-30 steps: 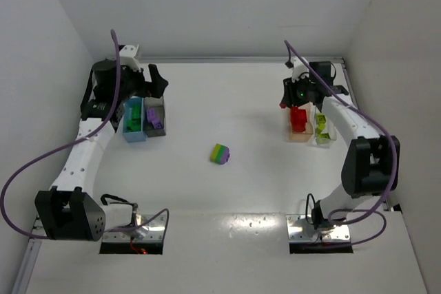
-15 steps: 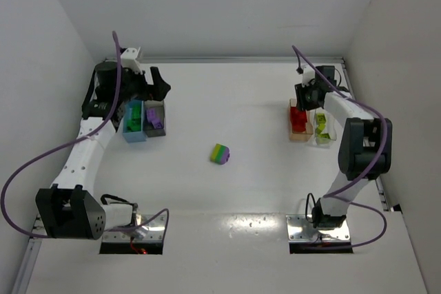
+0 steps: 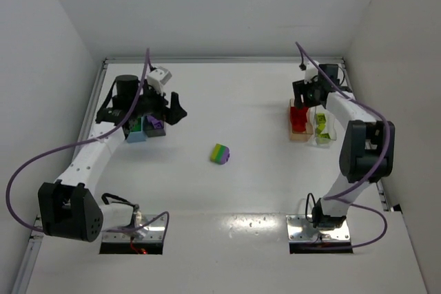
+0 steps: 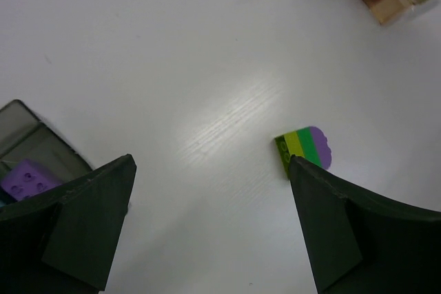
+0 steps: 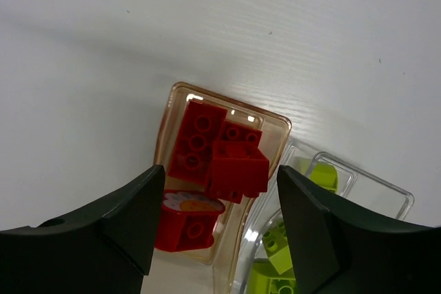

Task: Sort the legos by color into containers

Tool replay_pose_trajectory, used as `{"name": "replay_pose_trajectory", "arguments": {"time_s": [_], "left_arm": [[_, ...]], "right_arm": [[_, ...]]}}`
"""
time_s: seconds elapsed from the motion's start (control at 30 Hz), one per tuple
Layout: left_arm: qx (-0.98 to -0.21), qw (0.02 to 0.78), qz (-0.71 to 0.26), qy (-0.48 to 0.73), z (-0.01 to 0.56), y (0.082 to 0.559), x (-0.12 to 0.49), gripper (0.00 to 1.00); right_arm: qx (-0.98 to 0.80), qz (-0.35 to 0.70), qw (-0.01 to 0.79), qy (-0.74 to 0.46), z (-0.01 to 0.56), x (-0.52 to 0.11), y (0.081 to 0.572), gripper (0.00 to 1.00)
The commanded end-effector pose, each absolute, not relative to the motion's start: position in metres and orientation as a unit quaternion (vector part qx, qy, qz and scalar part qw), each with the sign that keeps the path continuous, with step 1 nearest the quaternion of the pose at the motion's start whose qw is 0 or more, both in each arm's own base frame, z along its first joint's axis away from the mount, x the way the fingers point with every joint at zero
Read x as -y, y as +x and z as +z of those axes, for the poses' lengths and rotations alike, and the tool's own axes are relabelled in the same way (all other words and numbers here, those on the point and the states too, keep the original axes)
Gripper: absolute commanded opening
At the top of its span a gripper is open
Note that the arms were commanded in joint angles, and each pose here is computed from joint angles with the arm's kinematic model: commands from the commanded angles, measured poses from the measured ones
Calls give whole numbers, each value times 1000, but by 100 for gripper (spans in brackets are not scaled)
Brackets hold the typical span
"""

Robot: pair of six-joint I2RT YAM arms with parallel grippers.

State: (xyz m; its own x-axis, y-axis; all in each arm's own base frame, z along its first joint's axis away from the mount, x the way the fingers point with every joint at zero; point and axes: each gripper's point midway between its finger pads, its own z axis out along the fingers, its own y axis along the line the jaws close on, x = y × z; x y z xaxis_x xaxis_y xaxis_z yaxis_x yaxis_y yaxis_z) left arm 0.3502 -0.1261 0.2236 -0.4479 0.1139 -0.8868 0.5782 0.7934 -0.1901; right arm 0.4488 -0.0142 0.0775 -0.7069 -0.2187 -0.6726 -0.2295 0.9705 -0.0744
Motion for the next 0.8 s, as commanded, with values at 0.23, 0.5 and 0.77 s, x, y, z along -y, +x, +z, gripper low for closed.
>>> {"name": "replay_pose_trajectory", "arguments": {"time_s": [0.23, 0.5, 0.77], "left_arm": [[-811, 388, -276, 340, 160, 279, 186, 94], [-737, 278, -273, 553, 109, 233, 226, 99], [-614, 287, -219, 702, 94, 268, 246, 99]], "right_arm": [[-854, 74, 500, -121, 227, -17, 437, 68], [-836, 134, 501, -178, 245, -45, 400, 68], [-847, 154, 474, -184, 227, -47, 380, 68]]}}
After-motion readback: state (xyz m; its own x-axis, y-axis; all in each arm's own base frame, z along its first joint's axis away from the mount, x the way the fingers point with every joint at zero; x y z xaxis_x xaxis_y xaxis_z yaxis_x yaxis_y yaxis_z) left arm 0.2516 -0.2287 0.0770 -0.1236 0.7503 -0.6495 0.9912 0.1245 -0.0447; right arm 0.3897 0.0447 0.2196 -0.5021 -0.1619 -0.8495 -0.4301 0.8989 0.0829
